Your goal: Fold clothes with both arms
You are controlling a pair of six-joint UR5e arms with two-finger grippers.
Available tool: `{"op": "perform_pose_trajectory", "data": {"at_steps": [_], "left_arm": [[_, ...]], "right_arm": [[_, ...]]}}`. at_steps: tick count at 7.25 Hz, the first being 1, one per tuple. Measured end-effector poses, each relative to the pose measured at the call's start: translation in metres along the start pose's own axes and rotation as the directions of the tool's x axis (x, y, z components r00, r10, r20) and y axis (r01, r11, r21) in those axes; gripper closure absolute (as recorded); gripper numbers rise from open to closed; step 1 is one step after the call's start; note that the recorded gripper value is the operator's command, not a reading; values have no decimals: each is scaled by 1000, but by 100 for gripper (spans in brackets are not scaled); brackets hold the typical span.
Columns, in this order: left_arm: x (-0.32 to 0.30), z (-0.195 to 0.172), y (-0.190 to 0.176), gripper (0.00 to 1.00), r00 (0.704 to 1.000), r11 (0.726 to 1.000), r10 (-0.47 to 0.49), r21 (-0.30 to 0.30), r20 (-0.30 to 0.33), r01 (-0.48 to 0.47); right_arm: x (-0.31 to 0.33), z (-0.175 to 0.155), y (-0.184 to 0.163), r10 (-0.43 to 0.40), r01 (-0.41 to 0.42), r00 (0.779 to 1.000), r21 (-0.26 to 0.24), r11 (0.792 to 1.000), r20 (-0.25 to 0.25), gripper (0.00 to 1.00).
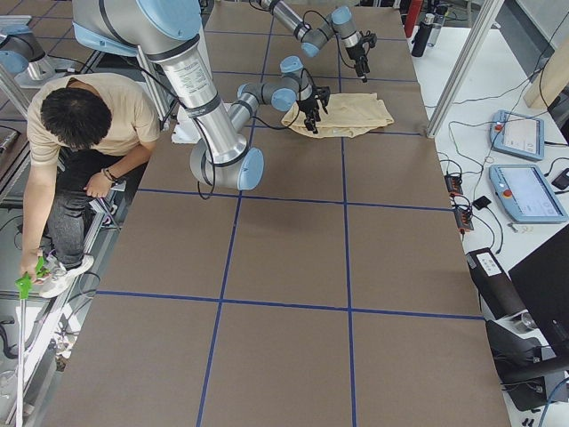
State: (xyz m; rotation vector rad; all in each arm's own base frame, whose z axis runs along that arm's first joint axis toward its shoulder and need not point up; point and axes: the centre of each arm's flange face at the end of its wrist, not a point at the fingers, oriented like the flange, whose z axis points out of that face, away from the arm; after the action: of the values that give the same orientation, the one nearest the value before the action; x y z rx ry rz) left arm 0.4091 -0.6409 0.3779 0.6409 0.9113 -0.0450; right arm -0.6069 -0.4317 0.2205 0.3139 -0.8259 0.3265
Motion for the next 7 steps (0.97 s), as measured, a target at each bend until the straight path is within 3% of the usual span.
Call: {"op": "perform_pose_trajectory", "data": {"at_steps": [4, 5, 7], "left_arm": [[2, 2, 4, 0, 1000, 1000, -1, -4, -2, 1], [1, 2, 5, 0, 1000, 1000, -1, -6, 0, 1], [-1, 3, 7, 0, 1000, 1000, 0, -7, 2, 0]], "right_arm": [[5, 18, 7, -15, 15, 1000, 0, 1000, -22, 47], [5, 20, 9, -18, 18, 1000, 0, 1000, -25, 55], [5, 21, 12, -24, 24, 999, -1, 1000, -28, 98]]}}
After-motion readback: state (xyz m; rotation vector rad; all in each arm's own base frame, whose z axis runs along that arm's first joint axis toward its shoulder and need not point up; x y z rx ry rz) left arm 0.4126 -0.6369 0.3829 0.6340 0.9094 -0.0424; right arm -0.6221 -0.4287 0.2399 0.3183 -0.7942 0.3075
